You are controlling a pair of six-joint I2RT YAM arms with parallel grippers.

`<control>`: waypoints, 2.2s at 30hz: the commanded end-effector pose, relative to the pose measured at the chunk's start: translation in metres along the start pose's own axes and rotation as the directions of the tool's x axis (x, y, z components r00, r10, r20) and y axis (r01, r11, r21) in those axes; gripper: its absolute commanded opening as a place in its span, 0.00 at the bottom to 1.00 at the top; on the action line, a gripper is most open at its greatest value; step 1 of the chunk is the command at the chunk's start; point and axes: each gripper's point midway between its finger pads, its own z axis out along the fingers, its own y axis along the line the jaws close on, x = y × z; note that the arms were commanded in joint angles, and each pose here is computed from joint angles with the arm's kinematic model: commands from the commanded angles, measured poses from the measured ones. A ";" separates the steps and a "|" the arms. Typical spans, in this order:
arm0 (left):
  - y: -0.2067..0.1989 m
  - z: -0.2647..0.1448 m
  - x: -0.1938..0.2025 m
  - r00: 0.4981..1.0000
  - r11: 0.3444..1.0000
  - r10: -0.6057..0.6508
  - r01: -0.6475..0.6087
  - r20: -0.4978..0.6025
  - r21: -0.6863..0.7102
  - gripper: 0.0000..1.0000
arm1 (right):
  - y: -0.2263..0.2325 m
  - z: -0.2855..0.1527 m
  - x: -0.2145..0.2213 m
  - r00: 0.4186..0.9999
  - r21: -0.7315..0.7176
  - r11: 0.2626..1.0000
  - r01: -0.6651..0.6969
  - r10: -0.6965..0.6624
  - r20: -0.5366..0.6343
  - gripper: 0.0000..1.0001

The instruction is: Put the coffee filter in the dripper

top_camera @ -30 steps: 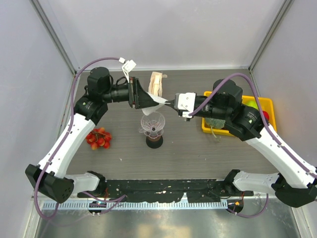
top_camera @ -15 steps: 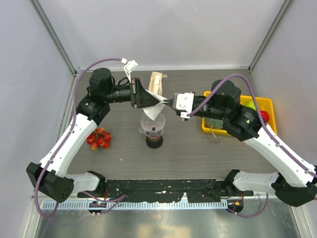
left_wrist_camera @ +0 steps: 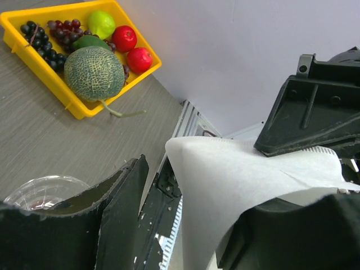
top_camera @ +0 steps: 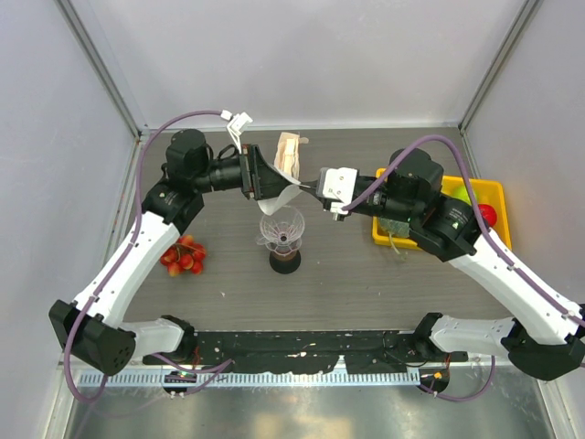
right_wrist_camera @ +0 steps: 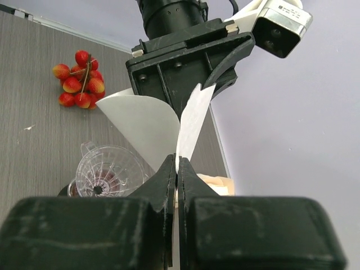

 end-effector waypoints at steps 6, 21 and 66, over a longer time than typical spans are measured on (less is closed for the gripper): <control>-0.008 0.000 -0.017 0.998 1.000 0.017 -0.018 0.066 0.020 0.47 | -0.013 0.009 -0.010 0.997 0.074 0.995 -0.064 0.061 0.040 0.05; 0.021 -0.017 -0.062 0.966 0.955 0.171 -0.114 0.193 -0.276 0.00 | -0.042 -0.014 0.004 0.905 0.220 0.883 -0.414 0.425 -0.005 0.82; 0.024 -0.009 -0.115 0.797 0.582 0.593 -0.328 0.112 -0.744 0.00 | -0.090 0.029 0.057 0.644 0.528 0.503 -0.684 0.757 0.112 0.78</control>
